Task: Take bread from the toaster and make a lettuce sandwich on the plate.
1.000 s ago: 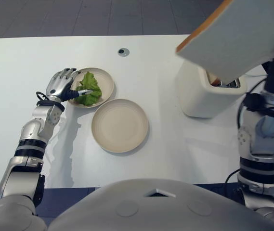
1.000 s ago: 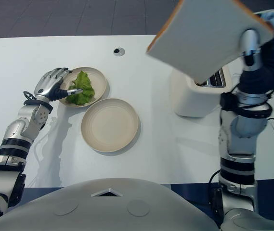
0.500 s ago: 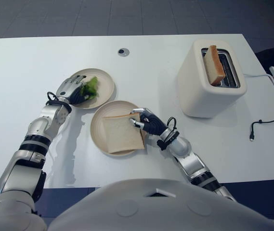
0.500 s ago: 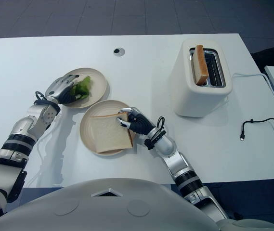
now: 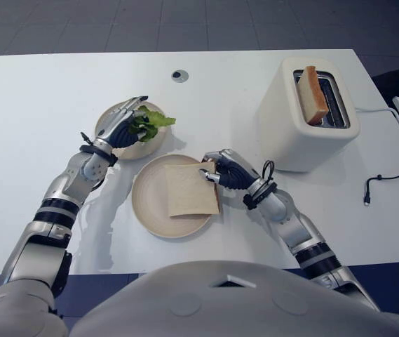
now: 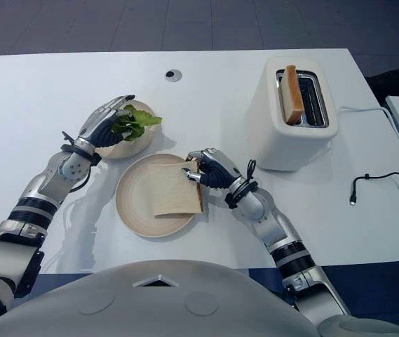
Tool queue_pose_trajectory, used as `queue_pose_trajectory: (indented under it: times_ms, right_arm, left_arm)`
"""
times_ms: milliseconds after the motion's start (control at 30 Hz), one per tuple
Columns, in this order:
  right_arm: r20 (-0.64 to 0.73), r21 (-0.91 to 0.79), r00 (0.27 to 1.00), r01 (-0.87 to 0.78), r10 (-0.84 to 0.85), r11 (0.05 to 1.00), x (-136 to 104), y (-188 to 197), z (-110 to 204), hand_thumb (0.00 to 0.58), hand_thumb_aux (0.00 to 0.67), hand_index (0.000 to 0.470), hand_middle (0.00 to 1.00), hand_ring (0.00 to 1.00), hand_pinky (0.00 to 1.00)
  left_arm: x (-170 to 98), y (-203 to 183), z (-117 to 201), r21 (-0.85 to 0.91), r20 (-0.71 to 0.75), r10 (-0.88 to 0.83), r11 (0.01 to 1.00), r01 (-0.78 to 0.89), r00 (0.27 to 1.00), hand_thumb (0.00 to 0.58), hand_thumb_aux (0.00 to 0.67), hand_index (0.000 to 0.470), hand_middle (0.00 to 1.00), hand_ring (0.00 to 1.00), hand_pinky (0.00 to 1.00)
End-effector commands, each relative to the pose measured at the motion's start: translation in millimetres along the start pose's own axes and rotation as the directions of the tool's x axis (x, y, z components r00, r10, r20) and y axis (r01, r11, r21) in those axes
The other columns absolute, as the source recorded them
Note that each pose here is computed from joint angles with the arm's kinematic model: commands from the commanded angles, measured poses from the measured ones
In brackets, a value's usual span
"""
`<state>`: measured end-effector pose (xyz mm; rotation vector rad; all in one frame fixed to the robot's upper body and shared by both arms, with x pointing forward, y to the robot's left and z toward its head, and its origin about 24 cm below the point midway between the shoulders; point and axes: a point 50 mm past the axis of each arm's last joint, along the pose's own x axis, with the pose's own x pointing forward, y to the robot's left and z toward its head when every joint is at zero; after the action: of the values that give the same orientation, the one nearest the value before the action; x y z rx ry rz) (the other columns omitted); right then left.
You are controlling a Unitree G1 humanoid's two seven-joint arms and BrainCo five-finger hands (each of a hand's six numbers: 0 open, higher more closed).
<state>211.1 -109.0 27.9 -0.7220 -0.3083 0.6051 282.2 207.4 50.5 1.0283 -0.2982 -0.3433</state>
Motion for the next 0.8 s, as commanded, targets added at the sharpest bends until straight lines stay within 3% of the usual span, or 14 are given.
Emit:
queue_pose_trajectory:
  times_ms: [33,167,267,367,533,800]
  right_arm:
    - [0.029,-0.036,0.997,0.070,-0.069,0.997,3,-9,7,0.000,0.000,0.000,0.64,0.64,0.64]
    - [0.067,-0.190,0.997,-0.016,0.029,0.982,3,1,11,0.000,0.000,0.000,0.51,0.51,0.51]
    - [0.062,-0.285,0.995,-0.060,0.080,0.957,3,10,7,0.000,0.000,0.000,0.50,0.50,0.50]
    - [0.052,-0.266,0.995,0.095,-0.084,0.959,4,-15,3,0.000,0.000,0.000,0.51,0.51,0.51]
    - [0.005,-0.148,0.935,0.352,-0.355,0.924,-4,-57,-1,0.000,0.000,0.000,0.49,0.49,0.49]
    - [0.034,-0.022,0.893,0.449,-0.448,0.893,-9,-72,9,0.000,0.000,0.000,0.49,0.49,0.49]
  left_arm:
    - [-3,4,12,-0.092,0.077,0.023,0.996,-0.016,0.997,0.580,0.670,0.470,0.00,0.00,0.00]
    - [-7,10,24,-0.177,0.160,0.049,0.984,-0.020,0.986,0.580,0.670,0.470,0.00,0.00,0.00]
    - [-9,13,27,-0.196,0.187,0.050,0.981,-0.013,0.981,0.580,0.670,0.470,0.00,0.00,0.00]
    - [-13,9,38,-0.166,0.274,-0.017,0.984,0.065,0.962,0.580,0.670,0.470,0.00,0.00,0.00]
    - [-28,-17,50,-0.098,0.363,-0.213,0.960,0.264,0.907,0.580,0.670,0.470,0.00,0.00,0.00]
    - [-44,-51,48,-0.022,0.331,-0.425,0.889,0.457,0.843,0.580,0.670,0.470,0.00,0.00,0.00]
